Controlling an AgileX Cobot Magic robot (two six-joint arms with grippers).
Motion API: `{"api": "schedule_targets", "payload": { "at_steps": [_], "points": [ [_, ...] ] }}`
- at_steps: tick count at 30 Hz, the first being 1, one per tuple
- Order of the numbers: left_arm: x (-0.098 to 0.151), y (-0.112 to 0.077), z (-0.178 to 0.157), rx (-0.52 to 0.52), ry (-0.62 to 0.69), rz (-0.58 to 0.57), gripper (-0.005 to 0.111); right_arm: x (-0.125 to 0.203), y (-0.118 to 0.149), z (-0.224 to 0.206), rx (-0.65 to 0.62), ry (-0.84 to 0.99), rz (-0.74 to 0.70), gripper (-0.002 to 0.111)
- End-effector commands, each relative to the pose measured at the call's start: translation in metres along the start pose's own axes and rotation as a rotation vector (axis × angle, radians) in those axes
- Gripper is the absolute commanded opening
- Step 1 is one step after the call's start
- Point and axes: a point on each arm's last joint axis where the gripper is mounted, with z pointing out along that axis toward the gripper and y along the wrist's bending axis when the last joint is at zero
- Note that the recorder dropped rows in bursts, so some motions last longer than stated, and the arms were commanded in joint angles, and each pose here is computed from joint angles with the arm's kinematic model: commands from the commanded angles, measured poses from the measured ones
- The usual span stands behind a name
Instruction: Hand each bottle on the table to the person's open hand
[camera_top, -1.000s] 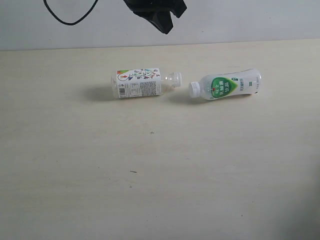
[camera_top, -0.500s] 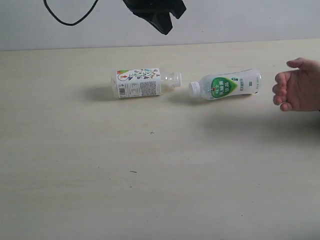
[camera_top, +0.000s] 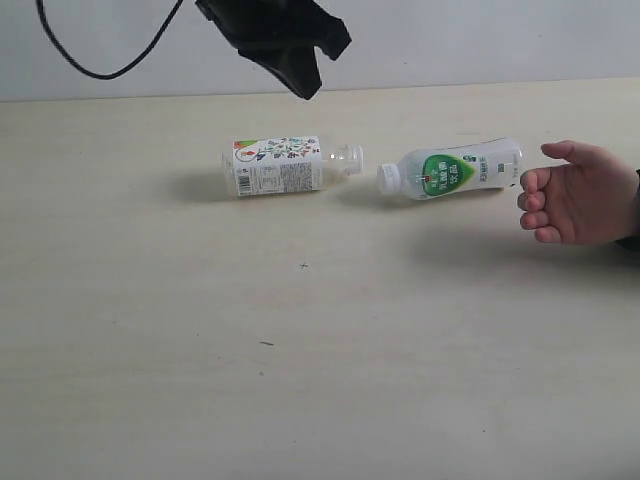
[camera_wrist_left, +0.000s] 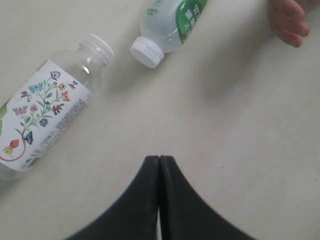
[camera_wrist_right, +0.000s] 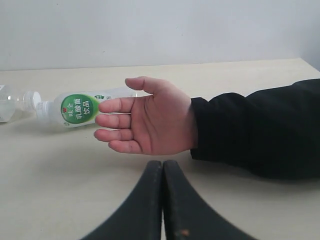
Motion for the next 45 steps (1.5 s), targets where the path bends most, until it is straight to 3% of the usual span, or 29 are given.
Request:
{"api": "schedule_targets", "payload": {
  "at_steps": [1,8,12,16,25,32,38,45],
  "points": [
    [0.024,-0.01,-0.016,0.007,-0.088,0.016,0.0,0.001,0.0,0.0,0.005,-0.005,-0.005,0.0],
    [0.086,-0.021,-0.031,-0.084,-0.214,-0.022,0.0,0.001,0.0,0.0,0.005,-0.005,-0.005,0.0],
    [0.129,-0.025,-0.028,-0.13,-0.259,-0.053,0.0,0.001,0.0,0.0,0.005,-0.005,-0.005,0.0],
    [0.156,-0.026,-0.025,-0.161,-0.283,-0.069,0.0,0.001,0.0,0.0,0.005,-0.005,-0.005,0.0],
    [0.197,-0.031,-0.035,-0.232,-0.464,-0.132,0.0,0.001,0.0,0.0,0.005,-0.005,-0.005,0.0],
    [0.242,-0.036,-0.042,-0.29,-0.598,-0.204,0.0,0.001,0.0,0.0,0.005,-0.005,-0.005,0.0],
    [0.278,-0.045,-0.053,-0.282,-0.676,-0.251,0.0,-0.005,-0.001,0.0,0.009,-0.061,-0.067,0.0],
    [0.282,-0.046,-0.052,-0.274,-0.674,-0.274,0.0,-0.024,0.001,-0.003,0.0,-0.275,-0.08,0.0]
  ]
}}
